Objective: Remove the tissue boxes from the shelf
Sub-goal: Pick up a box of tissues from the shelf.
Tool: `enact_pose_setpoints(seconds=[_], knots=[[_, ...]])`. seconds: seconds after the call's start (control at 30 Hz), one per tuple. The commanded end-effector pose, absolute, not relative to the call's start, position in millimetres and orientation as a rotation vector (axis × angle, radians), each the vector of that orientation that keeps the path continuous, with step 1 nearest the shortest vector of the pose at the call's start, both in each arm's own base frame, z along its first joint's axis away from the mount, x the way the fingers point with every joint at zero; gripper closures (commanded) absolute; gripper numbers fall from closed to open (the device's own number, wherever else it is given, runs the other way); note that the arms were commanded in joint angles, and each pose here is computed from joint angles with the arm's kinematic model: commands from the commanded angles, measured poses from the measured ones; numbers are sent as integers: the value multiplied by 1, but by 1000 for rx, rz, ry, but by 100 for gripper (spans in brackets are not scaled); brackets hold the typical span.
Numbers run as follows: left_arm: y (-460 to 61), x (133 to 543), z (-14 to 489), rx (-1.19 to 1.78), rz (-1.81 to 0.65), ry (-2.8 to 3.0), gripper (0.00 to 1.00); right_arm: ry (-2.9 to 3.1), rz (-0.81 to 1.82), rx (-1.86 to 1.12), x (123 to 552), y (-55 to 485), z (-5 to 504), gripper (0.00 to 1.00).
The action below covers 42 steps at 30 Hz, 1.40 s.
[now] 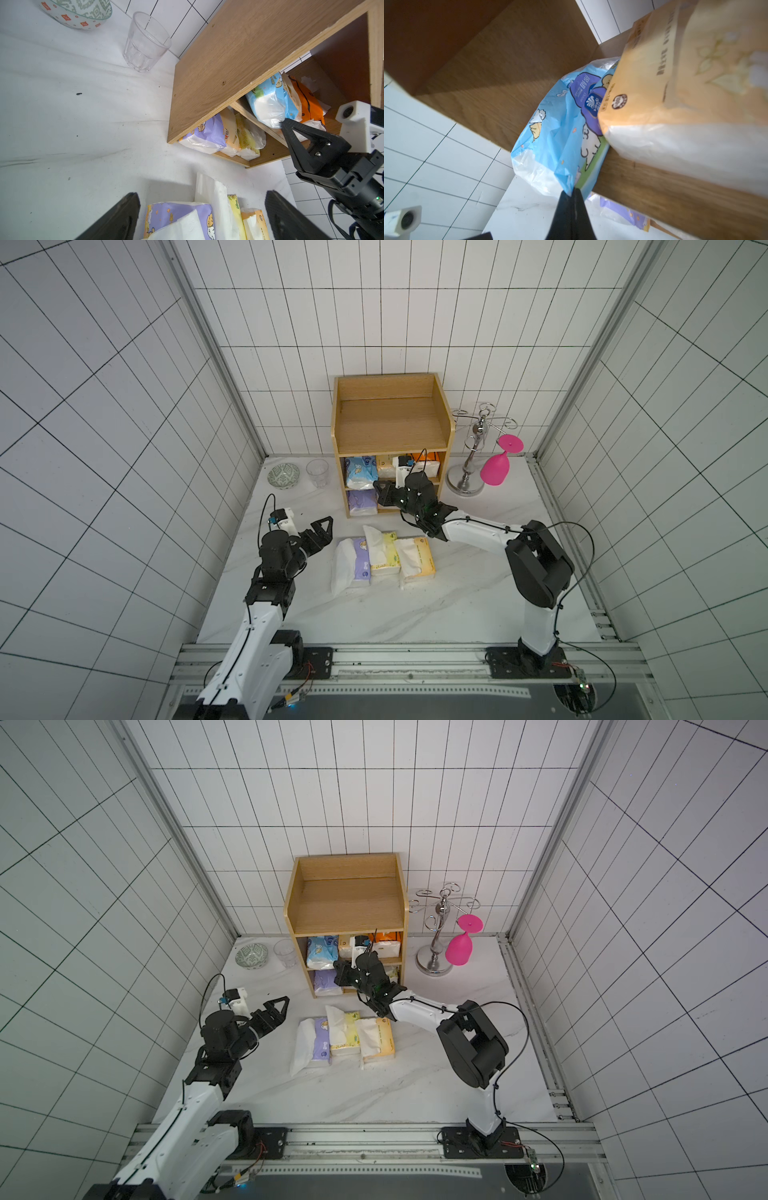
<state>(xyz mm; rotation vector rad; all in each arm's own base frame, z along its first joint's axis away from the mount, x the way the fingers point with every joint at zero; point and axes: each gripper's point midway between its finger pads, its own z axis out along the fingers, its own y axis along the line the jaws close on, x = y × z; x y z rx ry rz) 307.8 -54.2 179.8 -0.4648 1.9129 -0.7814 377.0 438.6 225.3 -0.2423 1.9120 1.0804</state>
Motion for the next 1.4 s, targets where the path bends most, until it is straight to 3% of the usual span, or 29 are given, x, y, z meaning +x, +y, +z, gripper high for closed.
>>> enact_pose_setpoints(seconds=[0.0, 0.67, 1.0, 1.27, 1.37], knots=[[-63, 310, 189, -409, -830, 1899, 2, 1952, 1032, -292, 362, 428, 213, 100], [-121, 311, 260, -193, -1210, 1800, 2, 1973, 1033, -428, 324, 405, 213, 100], [-144, 335, 250, -178, -1257, 1849, 9, 1974, 1057, -474, 306, 395, 220, 100], [-167, 352, 243, -160, -1269, 1873, 9, 1981, 1076, -506, 294, 390, 222, 100], [-177, 357, 243, -147, -1283, 1877, 15, 1983, 1076, -511, 290, 387, 221, 100]])
